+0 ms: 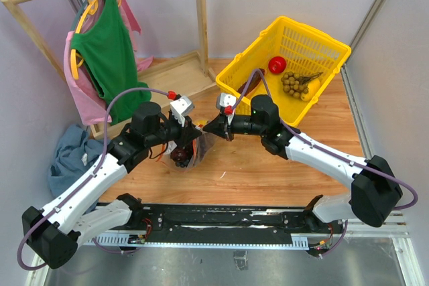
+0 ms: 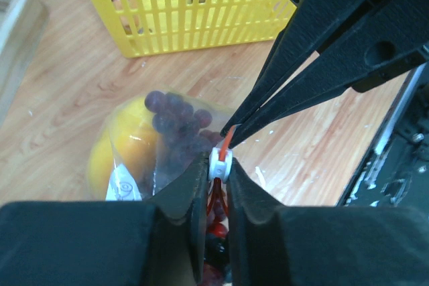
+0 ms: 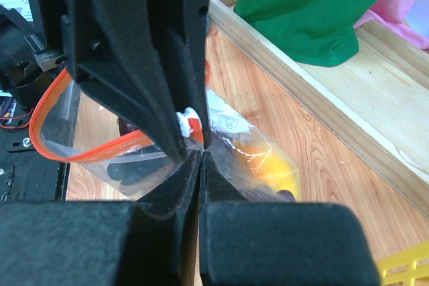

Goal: Place the food in the zip-top bag and seal the zipper
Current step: Zip the zipper food storage bag at the center of the board.

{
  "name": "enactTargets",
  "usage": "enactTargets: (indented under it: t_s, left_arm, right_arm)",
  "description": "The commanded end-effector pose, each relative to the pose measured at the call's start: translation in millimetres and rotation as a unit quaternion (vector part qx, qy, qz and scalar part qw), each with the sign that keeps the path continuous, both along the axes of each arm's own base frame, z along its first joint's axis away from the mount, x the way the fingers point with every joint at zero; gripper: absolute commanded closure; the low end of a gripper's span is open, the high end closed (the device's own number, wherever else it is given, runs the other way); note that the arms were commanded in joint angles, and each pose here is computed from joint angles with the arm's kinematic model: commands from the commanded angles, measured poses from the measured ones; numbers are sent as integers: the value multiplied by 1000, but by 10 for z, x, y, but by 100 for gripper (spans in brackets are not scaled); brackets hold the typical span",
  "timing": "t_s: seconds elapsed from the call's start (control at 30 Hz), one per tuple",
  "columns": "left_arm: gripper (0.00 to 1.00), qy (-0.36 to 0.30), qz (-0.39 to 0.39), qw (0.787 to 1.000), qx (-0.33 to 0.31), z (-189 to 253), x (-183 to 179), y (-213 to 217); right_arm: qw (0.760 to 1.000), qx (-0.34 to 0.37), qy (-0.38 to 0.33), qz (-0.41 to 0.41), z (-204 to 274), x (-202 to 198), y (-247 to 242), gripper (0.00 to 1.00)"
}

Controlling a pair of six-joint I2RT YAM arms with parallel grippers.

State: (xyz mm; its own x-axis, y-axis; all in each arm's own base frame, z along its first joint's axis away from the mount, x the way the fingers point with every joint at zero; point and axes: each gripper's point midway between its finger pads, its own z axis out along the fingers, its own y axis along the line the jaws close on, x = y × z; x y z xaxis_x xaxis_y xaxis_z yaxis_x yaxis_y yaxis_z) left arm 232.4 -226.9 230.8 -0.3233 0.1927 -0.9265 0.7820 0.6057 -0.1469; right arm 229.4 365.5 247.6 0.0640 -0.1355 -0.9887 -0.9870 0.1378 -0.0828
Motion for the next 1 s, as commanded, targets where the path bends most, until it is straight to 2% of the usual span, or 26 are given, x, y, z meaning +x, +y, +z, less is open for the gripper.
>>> enactTargets:
  t_s: [0.0,0.03,0.1,0.2,0.37,0.5,0.97]
  left_arm:
    - [95,-29,-15,999,4,89,10,-18]
    - [98,-33,-24,999,3,118,-7,-31]
    - [100,-41,-41,998,3,176,-42,-53]
    - [100,-51,-65,997,8,247,-93,-76]
    - [100,-73,-93,993,15,349,-142,-94]
    - [100,-82,-115,990,9,433,-185,-139]
    - [100,-96,-174,980,6,558,-383,-302]
  right_arm:
    - [999,32,-27,11,271,-43,-3,99]
    - [999,29,-26,13,269,-48,-8,99]
    - [999,18,-25,20,270,-70,-31,97]
    - [999,3,-32,37,302,-132,-71,81]
    - [997,-10,-44,70,351,-255,-110,67]
    - [995,-29,-44,83,317,-294,-133,63]
    - [994,-51,-48,84,150,-255,-135,57]
